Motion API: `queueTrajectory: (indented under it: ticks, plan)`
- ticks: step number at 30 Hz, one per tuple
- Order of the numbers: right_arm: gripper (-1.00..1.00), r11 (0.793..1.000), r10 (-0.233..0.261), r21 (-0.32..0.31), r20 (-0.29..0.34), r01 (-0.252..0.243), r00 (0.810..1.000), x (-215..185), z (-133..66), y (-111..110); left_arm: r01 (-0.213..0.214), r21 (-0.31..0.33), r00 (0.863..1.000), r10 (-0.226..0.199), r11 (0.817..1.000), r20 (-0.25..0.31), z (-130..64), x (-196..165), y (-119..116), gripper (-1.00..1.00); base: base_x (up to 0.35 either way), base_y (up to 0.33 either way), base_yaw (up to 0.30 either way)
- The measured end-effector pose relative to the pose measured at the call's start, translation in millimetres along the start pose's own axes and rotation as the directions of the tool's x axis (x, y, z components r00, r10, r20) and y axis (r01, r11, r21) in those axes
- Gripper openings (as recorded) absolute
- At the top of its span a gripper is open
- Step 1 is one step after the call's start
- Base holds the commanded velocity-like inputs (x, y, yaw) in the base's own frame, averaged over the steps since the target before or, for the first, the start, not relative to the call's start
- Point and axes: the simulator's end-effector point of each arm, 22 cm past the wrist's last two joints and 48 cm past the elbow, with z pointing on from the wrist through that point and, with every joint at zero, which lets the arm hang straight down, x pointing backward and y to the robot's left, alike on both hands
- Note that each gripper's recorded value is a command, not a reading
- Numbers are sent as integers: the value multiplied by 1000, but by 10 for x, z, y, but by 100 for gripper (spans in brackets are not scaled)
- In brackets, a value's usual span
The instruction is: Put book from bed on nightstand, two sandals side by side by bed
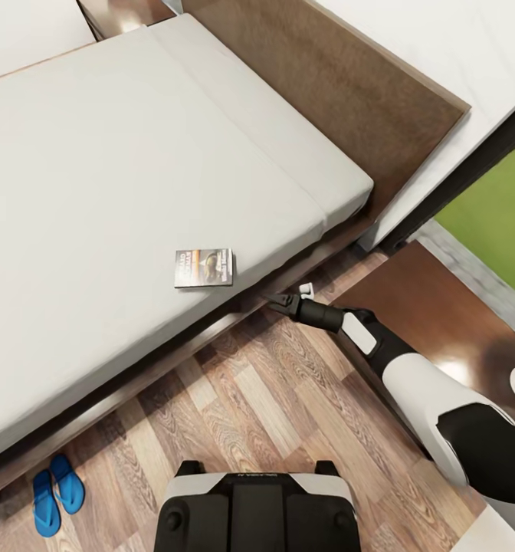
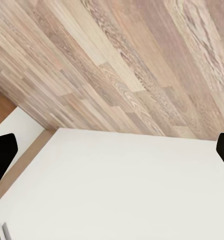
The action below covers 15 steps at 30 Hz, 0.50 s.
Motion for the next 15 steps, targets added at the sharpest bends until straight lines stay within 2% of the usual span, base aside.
queueTrajectory:
  ticks: [15]
  plan:
    - [100,1000,6,17,7,-6,1000,-90,6,-238,0,1,1000,0,1000,0,115,-121,-111,100,0,0,0]
